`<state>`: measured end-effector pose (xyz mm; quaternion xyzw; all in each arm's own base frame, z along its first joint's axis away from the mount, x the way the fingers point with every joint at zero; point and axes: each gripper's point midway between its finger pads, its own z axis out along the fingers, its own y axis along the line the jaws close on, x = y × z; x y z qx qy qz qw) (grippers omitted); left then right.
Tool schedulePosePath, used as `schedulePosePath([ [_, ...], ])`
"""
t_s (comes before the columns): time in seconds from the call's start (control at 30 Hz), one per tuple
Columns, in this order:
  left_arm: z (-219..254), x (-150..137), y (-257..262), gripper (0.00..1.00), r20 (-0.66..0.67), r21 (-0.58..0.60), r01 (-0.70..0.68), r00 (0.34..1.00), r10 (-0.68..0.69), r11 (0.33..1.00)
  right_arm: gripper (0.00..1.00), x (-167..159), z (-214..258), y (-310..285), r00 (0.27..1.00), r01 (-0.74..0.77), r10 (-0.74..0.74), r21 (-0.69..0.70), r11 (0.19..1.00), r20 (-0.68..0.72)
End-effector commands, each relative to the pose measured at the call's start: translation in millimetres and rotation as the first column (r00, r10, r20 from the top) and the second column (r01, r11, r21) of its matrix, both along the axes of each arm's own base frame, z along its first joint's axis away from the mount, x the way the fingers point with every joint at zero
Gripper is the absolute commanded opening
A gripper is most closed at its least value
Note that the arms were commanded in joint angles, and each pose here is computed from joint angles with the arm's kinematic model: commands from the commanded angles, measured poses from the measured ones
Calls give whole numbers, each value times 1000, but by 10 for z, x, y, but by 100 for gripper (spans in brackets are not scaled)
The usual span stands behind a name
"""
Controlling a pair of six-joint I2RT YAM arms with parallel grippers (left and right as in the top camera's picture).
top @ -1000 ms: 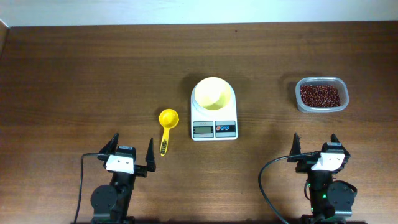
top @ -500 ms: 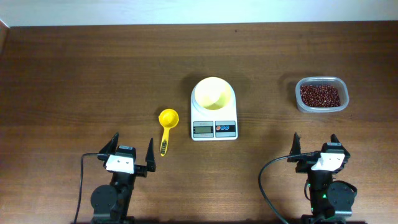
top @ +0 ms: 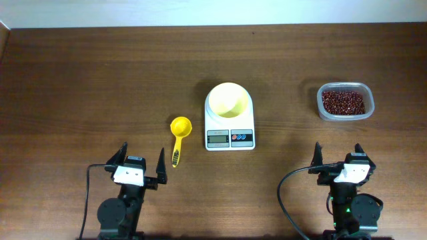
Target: Scoop item into bowl and weigh 50g on scale
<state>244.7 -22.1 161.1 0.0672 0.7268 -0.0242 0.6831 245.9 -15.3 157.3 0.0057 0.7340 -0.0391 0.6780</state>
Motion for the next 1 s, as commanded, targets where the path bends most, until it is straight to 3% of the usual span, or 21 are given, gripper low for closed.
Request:
schedulePosePath([
  [0.0,-14,0,0,99,2,19,5,1000,-5,1000,99,-3,-20,13,1000,-3,3,1,1000,-2],
  [0.27,47,-11,-14,99,10,18,12,1000,-13,1000,99,-3,-20,13,1000,-3,3,1,1000,-2],
  [0.57,835,-40,-13,99,-10,18,12,1000,-12,1000,99,-3,-20,13,1000,-3,3,1,1000,-2],
  [0.73,1294,250,-12,99,-155,16,15,988,-12,1000,99,-3,-20,13,1000,-3,3,1,1000,-2],
  [0.97,1735,1109,-13,99,-461,8,20,887,-14,1000,99,-3,-20,13,1000,-3,3,1,1000,-2],
])
